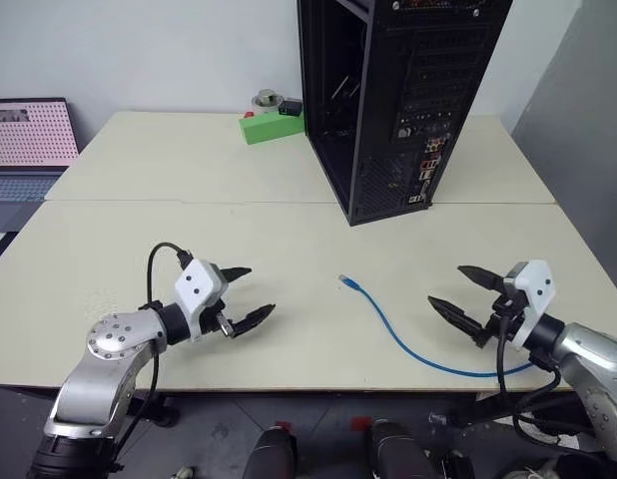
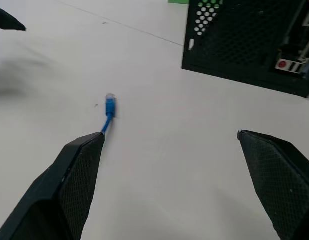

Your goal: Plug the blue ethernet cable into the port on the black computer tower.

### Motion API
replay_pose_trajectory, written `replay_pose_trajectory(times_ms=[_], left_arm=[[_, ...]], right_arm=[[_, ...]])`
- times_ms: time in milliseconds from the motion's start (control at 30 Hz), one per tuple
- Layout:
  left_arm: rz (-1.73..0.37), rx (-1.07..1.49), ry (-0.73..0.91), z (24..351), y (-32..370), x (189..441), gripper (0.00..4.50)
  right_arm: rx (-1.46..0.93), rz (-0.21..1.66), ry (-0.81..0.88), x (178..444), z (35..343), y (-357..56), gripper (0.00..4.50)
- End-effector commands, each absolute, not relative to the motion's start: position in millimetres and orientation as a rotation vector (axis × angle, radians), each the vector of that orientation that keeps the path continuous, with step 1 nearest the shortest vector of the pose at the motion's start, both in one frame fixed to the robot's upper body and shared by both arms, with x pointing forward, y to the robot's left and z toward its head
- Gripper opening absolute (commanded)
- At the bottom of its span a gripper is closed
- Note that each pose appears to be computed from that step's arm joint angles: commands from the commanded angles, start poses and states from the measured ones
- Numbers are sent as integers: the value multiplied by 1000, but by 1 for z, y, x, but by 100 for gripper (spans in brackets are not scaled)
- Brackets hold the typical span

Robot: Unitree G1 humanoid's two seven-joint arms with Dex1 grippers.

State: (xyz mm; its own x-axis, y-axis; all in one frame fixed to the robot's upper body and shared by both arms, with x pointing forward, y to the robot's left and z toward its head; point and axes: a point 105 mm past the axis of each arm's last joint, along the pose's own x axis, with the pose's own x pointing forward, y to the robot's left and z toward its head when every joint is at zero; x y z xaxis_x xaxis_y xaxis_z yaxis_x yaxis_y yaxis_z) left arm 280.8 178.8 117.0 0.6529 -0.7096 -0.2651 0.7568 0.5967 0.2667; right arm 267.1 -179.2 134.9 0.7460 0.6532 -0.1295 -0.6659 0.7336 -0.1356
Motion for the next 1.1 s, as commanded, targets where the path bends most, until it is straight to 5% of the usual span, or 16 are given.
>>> replay_pose_trajectory(times_ms=[33, 667, 1100], left_arm=[[-920, 424, 108, 124, 168, 274, 449], [-1110, 458, 58, 124, 144, 282, 449], [-1128, 460, 68, 118, 138, 296, 450]], right_arm=[[-187, 764, 63, 268, 138, -159, 450], [-216, 828, 209, 305, 78, -85, 450], [-212, 781, 225, 313, 83, -83, 126]])
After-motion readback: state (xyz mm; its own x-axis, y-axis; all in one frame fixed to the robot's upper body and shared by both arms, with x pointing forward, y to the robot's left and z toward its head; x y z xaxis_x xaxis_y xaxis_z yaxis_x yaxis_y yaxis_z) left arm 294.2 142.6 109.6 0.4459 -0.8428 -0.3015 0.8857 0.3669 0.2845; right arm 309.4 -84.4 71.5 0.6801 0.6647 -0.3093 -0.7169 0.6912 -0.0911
